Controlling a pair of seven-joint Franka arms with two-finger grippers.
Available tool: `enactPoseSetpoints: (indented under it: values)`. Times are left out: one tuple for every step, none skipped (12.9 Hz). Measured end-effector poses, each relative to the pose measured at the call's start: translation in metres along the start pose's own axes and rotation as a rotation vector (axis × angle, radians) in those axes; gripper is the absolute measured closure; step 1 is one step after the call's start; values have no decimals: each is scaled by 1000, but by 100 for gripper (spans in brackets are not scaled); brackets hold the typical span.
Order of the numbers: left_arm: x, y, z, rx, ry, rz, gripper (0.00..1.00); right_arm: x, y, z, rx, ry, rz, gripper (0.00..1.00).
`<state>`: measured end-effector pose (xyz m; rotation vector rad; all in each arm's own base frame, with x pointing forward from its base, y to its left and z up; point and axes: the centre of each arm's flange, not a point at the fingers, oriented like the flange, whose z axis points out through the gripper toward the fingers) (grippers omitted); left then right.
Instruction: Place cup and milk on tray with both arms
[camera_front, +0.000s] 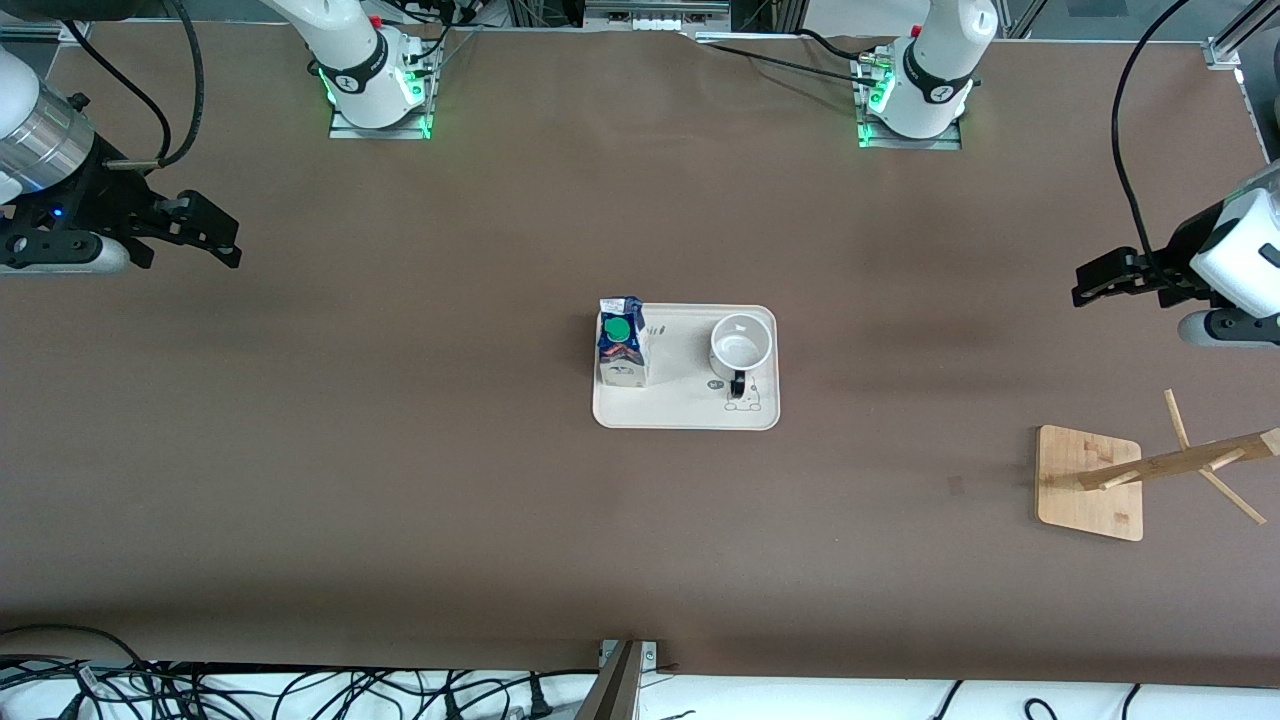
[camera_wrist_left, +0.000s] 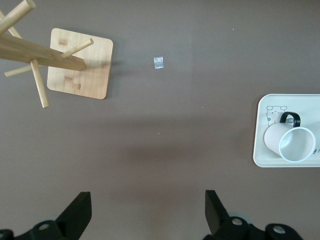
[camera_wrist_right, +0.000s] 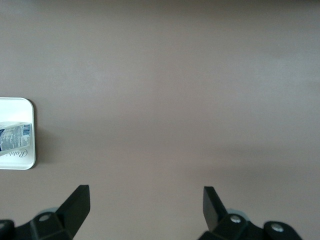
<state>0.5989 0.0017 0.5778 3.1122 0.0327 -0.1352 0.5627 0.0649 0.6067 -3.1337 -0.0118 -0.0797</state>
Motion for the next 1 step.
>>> enactPoseSetpoints:
  values:
    - [0,-4,1,-3,-4,-5,0,0,0,0,0,-1,0,0]
